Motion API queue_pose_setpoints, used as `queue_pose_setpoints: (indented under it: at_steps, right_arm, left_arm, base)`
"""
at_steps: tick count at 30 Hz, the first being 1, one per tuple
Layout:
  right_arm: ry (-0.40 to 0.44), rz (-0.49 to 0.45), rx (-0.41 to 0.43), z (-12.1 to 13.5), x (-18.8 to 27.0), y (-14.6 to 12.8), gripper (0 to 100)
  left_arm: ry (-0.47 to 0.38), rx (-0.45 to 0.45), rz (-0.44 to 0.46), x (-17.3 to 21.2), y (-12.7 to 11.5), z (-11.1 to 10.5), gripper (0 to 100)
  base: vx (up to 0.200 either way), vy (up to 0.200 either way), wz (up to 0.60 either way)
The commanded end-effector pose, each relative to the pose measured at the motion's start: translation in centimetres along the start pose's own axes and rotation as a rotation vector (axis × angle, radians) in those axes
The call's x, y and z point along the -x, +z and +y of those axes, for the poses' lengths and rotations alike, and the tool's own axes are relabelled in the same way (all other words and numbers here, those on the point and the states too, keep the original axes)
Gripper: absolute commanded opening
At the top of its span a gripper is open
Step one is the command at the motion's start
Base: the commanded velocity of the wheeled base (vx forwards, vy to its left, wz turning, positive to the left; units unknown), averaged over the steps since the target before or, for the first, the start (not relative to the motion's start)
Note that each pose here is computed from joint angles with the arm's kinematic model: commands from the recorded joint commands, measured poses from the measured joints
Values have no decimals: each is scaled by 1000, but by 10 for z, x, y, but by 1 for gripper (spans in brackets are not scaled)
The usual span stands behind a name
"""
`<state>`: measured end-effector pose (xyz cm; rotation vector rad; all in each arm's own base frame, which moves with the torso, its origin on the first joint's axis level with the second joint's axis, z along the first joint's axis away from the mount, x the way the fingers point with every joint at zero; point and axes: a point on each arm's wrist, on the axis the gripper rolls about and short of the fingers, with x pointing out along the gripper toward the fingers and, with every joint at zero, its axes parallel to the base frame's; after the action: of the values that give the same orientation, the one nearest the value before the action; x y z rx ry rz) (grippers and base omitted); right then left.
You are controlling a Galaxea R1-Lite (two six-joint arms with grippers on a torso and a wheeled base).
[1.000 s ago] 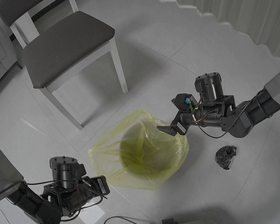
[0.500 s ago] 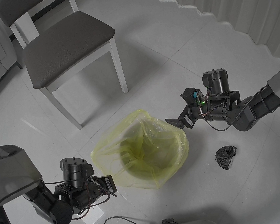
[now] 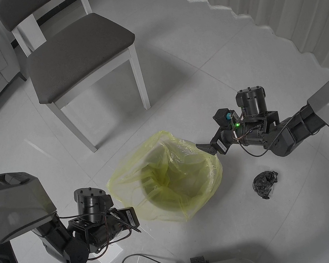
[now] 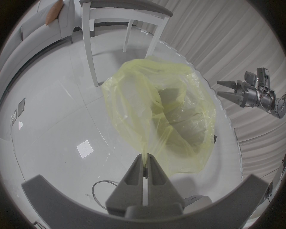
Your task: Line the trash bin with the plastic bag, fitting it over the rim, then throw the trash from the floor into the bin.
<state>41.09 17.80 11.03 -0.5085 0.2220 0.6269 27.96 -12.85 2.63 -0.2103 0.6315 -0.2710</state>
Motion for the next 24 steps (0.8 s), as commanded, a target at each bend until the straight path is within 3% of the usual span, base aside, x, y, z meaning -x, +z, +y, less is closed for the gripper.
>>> queue_pose_setpoints:
  at_steps: [1, 24]
  right_arm:
    - [16, 22, -1, 6, -15, -12, 100]
    - [48, 40, 12, 17, -42, -20, 100]
  left_arm:
    - [-7, -1, -20, 6, 5, -3, 0]
    - [-15, 0, -27, 11, 4, -4, 0]
  base:
    - [0, 0, 0]
    - [0, 0, 0]
